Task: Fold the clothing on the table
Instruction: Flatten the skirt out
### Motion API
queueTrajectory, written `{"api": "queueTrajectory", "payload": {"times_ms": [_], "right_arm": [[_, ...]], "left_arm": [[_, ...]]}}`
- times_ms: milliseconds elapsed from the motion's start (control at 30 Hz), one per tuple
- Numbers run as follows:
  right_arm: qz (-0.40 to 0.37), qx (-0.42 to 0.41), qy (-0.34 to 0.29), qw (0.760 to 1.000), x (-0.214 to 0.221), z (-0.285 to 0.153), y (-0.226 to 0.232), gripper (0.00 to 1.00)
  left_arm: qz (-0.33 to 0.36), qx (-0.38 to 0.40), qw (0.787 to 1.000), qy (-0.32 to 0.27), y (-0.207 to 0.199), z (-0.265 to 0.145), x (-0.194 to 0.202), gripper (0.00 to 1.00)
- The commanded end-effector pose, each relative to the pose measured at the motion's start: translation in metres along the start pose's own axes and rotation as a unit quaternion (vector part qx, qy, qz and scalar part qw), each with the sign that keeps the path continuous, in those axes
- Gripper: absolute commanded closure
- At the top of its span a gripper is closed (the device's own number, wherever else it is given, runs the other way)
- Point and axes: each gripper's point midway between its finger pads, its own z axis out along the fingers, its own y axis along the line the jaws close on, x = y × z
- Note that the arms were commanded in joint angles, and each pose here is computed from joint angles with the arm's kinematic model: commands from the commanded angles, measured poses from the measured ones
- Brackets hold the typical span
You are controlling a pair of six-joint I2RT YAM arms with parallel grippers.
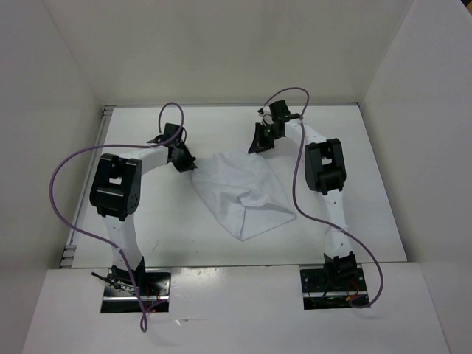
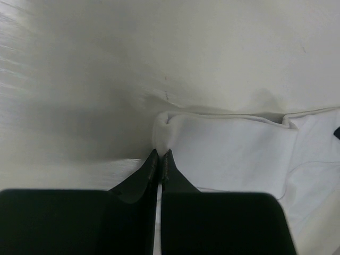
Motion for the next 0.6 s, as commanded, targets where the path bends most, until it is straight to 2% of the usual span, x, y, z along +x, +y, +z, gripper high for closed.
{"api": "queueTrajectory", "payload": {"times_ms": [0,67,100,233,267,333,367,400,467,500,533,567], "right_arm": [[-0.043,-0.02,-0.037,0.998,-0.03,-0.033,0.041,1.0],[-0.059,0.019,-0.08,0.995,-0.052,-0.07,0.053,1.0],[-0.075,0.023,-0.114,0.99,-0.065,-0.11,0.078,1.0],[-0.084,0.031,-0.212,0.973,-0.098,-0.225,0.112,1.0],[-0.084,0.025,-0.228,0.97,-0.1,-0.245,0.121,1.0],[-0.108,0.004,-0.272,0.956,-0.099,-0.301,0.151,1.0],[-0.115,0.002,-0.282,0.953,-0.096,-0.31,0.157,1.0],[-0.118,0.008,-0.296,0.948,-0.095,-0.32,0.16,1.0],[-0.111,0.013,-0.305,0.946,-0.09,-0.336,0.162,1.0],[-0.127,-0.009,-0.298,0.946,-0.082,-0.342,0.174,1.0],[-0.143,-0.018,-0.317,0.937,-0.077,-0.362,0.189,1.0],[-0.131,0.006,-0.337,0.932,-0.081,-0.361,0.181,1.0]], "left_arm": [[0.024,0.036,0.998,0.034,-0.017,0.003,0.011,1.0],[0.046,0.098,0.994,0.01,-0.053,-0.025,-0.014,1.0],[0.062,0.148,0.987,-0.008,-0.085,-0.05,-0.032,1.0],[0.141,0.263,0.949,-0.099,-0.159,-0.161,-0.084,1.0],[0.159,0.293,0.933,-0.134,-0.183,-0.199,-0.102,1.0],[0.192,0.313,0.915,-0.167,-0.197,-0.241,-0.111,1.0],[0.201,0.32,0.908,-0.181,-0.202,-0.254,-0.114,1.0],[0.205,0.316,0.906,-0.192,-0.201,-0.258,-0.117,1.0],[0.209,0.315,0.91,-0.17,-0.194,-0.255,-0.111,1.0],[0.217,0.336,0.901,-0.168,-0.197,-0.272,-0.108,1.0],[0.22,0.343,0.898,-0.167,-0.194,-0.273,-0.101,1.0],[0.222,0.334,0.896,-0.189,-0.194,-0.276,-0.101,1.0]]}}
